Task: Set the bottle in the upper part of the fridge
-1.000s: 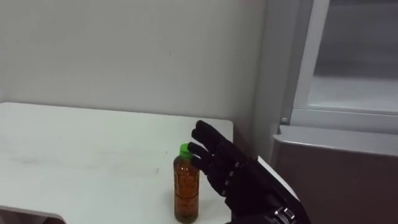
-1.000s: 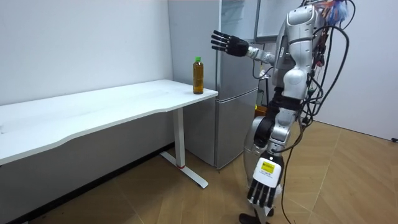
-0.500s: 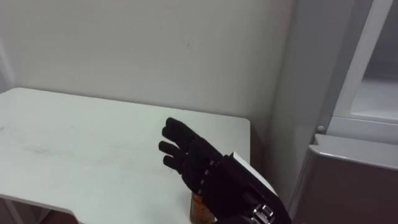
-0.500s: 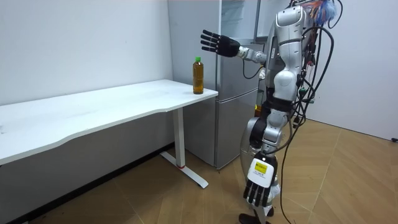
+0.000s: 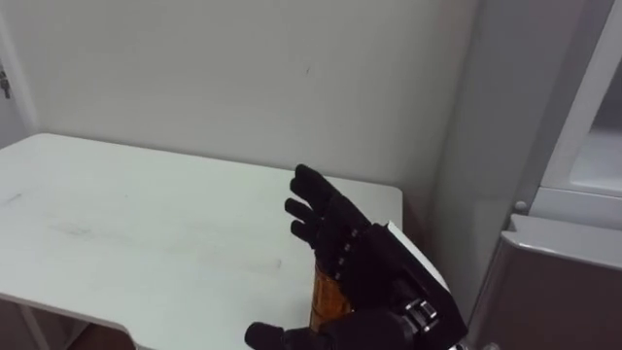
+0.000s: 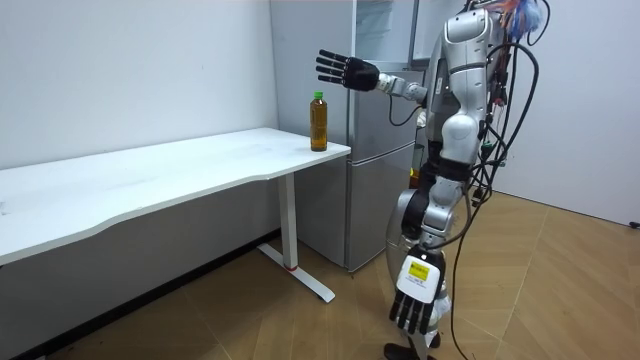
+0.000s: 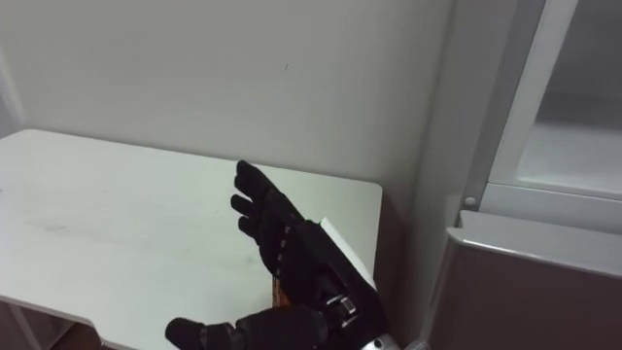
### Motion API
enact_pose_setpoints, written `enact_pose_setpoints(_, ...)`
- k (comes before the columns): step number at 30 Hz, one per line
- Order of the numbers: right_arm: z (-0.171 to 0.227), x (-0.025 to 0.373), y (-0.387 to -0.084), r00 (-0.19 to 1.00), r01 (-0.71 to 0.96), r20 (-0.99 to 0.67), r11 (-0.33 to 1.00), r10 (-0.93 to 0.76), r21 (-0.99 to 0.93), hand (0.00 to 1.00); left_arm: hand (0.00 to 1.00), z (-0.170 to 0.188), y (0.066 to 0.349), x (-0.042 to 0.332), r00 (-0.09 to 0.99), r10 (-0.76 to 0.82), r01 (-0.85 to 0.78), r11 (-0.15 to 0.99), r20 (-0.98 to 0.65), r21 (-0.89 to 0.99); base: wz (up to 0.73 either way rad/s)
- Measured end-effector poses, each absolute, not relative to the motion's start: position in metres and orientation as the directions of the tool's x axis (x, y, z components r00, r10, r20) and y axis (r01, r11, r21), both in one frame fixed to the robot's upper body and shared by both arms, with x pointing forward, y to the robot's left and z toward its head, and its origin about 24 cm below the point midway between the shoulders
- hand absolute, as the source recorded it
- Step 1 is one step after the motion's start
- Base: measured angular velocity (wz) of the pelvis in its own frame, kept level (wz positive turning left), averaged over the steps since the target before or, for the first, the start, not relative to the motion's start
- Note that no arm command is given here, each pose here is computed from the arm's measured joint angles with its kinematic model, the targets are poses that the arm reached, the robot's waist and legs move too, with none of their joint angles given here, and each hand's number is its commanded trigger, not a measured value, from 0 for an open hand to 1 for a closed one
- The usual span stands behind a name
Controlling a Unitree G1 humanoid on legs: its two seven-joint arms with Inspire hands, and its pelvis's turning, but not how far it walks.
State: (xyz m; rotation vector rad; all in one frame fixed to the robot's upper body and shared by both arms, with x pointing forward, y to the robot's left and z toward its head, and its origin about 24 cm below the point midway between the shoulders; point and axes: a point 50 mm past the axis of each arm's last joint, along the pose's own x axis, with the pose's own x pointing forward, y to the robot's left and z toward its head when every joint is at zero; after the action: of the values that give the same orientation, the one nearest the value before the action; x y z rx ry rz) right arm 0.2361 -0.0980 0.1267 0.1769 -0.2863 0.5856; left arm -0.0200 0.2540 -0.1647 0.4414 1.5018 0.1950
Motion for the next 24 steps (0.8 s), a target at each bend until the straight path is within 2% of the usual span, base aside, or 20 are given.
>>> enact_pose_setpoints(9,0.141,0.247,-0.102,0.828,-0.477,0.353,0.878,0.436,0.035,0.0,0.0,-0.164,0.255,-0.02,0.075,0.395,0.172,0.9,-0.916,0.402,0.07)
enact_pose_setpoints(24,0.149,0.258,-0.125,0.902,-0.236,0.381,0.971,0.205,0.034,0.0,0.0,-0.163,0.26,-0.028,0.033,0.395,0.184,0.901,-0.918,0.394,0.04)
